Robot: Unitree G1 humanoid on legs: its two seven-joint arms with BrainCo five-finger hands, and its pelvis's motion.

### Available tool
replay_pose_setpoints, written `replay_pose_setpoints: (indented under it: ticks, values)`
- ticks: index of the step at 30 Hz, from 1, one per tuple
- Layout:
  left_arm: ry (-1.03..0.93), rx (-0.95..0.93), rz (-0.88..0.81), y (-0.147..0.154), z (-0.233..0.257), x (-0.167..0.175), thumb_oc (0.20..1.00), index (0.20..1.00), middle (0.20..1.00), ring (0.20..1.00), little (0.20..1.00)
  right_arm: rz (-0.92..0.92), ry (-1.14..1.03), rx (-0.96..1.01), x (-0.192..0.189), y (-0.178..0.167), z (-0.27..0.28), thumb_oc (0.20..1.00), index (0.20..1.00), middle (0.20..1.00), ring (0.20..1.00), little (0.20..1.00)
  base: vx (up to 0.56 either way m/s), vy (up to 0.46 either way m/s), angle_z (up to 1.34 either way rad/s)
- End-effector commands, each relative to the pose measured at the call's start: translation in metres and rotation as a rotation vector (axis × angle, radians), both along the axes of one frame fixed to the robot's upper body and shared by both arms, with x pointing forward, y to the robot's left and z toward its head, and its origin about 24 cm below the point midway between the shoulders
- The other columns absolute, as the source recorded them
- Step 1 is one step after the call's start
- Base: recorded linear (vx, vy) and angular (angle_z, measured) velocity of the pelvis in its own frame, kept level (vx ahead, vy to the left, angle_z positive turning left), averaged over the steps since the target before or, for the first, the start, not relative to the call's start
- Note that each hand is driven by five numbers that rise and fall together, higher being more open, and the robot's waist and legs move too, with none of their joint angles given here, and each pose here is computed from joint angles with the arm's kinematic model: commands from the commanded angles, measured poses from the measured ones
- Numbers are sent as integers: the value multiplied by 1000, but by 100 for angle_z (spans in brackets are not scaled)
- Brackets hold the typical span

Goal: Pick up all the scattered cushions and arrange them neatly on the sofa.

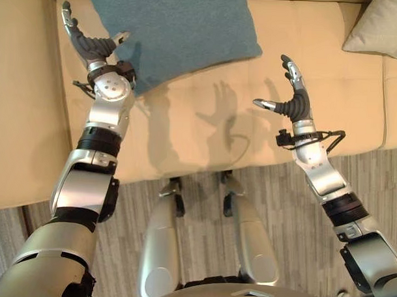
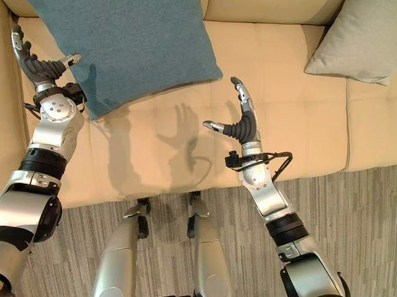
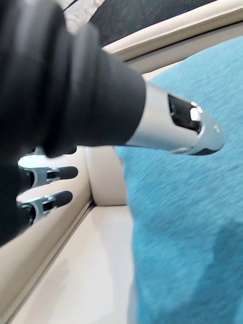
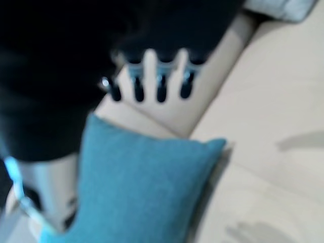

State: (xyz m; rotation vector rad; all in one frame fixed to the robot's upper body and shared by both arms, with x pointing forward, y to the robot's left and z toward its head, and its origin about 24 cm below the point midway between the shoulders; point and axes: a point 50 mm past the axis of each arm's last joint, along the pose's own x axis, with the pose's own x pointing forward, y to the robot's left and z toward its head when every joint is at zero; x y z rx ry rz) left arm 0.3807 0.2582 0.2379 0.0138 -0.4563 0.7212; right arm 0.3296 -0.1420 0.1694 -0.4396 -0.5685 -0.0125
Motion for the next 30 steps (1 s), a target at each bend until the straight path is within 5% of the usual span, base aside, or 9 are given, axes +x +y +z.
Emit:
replay_pose_setpoints:
  ticks: [1, 20, 21, 22, 30]
  values:
    - [-104, 2, -97, 6, 25, -3, 1000, 1000, 1000, 1000, 1000, 25, -92, 53, -6, -5, 19, 1000, 1000, 1000, 1000, 1000, 9, 17, 5]
    - [46, 61, -315, -30, 21, 21, 1000, 1000, 1000, 1000, 1000, -17, -96, 65, -5, -22, 25, 1000, 1000, 1000, 1000, 1000, -4, 19, 1]
    - [54, 74, -322, -32, 21, 22, 947, 947, 947, 947, 947, -16, -98, 74, -6, -24, 25, 1000, 1000, 1000, 1000, 1000, -13, 23, 7]
    - [54, 74, -322, -32, 22, 22, 222, 222, 222, 222, 222, -16, -99, 74, -6, -24, 25, 1000, 1000, 1000, 1000, 1000, -15, 26, 6]
    - [-10, 71, -346, -43, 37, 22, 200, 200, 200, 200, 200, -14, -143, 89, -9, -28, 34, 1000, 1000, 1000, 1000, 1000, 21, 11, 2]
